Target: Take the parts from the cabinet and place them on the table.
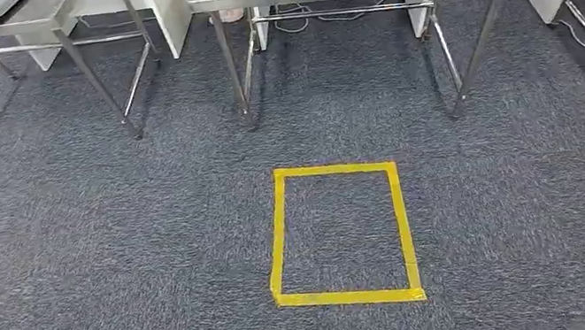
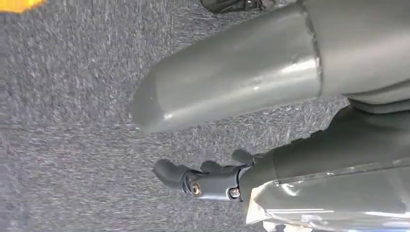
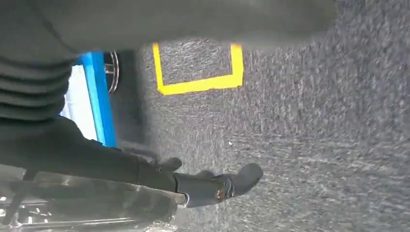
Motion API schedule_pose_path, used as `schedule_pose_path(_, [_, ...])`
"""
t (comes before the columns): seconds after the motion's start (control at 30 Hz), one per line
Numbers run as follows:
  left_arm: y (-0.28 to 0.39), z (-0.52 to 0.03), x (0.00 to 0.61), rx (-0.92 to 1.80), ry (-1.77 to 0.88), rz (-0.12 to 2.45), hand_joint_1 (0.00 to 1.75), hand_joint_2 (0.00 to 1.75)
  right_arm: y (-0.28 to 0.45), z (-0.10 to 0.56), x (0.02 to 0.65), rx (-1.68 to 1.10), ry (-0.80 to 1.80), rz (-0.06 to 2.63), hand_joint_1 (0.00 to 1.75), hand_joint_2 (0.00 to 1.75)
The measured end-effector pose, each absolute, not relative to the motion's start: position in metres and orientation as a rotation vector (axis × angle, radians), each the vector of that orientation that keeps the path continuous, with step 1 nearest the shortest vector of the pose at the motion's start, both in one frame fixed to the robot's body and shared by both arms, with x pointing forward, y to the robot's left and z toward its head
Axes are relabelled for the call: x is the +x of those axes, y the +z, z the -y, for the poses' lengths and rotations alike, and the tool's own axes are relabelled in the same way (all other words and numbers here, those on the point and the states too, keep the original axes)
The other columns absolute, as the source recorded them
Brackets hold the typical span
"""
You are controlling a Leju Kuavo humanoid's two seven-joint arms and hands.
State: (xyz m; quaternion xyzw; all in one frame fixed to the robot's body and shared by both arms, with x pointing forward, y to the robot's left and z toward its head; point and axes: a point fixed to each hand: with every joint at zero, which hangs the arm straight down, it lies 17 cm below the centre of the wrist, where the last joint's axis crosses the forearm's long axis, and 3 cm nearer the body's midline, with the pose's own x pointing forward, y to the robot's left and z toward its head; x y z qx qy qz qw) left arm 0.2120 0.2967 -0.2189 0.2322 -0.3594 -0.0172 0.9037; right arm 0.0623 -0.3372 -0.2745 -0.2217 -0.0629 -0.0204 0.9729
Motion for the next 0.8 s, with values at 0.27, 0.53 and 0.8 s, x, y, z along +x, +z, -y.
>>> schedule_pose_path(0.27, [-0.22,-0.298,0.208,0.481,-0.038,0.736,0.0,0.0,-0.275,0.335,0.062,-0.441,-0.04,0.127,0.0,0.0])
schedule_pose_path(0.53, [-0.22,-0.298,0.209,0.48,-0.038,0.741,0.0,0.0,-0.275,0.331,0.064,-0.432,-0.038,0.133,0.0,0.0])
schedule_pose_path(0.8, [-0.222,-0.293,0.206,0.457,-0.038,0.741,0.0,0.0,-0.275,0.338,0.064,-0.438,-0.038,0.135,0.0,0.0])
